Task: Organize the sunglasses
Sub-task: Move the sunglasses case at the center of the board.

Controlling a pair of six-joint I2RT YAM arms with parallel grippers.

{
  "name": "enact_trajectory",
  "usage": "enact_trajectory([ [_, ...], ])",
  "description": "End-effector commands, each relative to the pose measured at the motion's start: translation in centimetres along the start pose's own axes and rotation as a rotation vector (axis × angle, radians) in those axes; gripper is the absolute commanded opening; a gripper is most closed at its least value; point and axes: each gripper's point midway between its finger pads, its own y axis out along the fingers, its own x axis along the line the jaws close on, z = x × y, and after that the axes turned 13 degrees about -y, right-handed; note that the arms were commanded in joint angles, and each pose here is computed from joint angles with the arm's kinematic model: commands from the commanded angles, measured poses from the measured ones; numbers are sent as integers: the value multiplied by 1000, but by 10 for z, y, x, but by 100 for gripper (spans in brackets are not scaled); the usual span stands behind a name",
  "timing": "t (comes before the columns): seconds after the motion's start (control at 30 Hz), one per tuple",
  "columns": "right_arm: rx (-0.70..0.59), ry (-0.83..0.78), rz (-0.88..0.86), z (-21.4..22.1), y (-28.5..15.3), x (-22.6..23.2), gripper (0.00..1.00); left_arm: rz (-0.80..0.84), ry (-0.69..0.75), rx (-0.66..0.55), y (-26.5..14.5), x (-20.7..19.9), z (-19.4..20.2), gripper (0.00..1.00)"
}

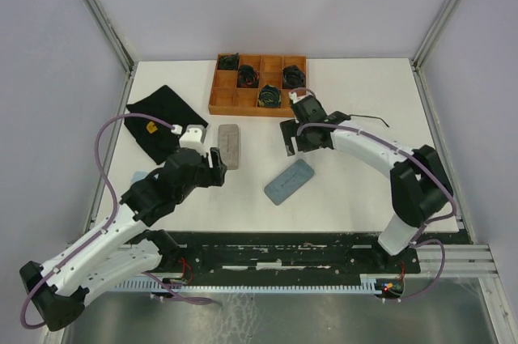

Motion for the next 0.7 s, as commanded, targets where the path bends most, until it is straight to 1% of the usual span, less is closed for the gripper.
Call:
enact_trajectory([
  [0.0, -119, 189, 228, -8, -33, -39, 91, 97, -94, 5, 13, -27, 2, 75],
  [0.1, -109, 261, 279, 16, -45, -47, 88, 116, -106, 29, 30, -38, 9, 74],
  [0.2, -49, 289, 328, 49, -54, -53, 83, 119, -101, 49, 43, -43, 15, 73],
  [0.37, 28, 320, 323, 94, -55, -49, 70, 112, -91, 60, 60, -46, 23, 72],
  [0.43, 39, 331, 277, 104, -48, -41, 66, 112, -89, 69, 64, -46, 26, 72],
  [0.5, 46, 327, 218, 108, -42, -30, 64, 111, -85, 77, 66, -47, 29, 72],
  [0.67, 49, 324, 66, 102, -23, -2, 62, 103, -77, 81, 69, -43, 34, 72],
])
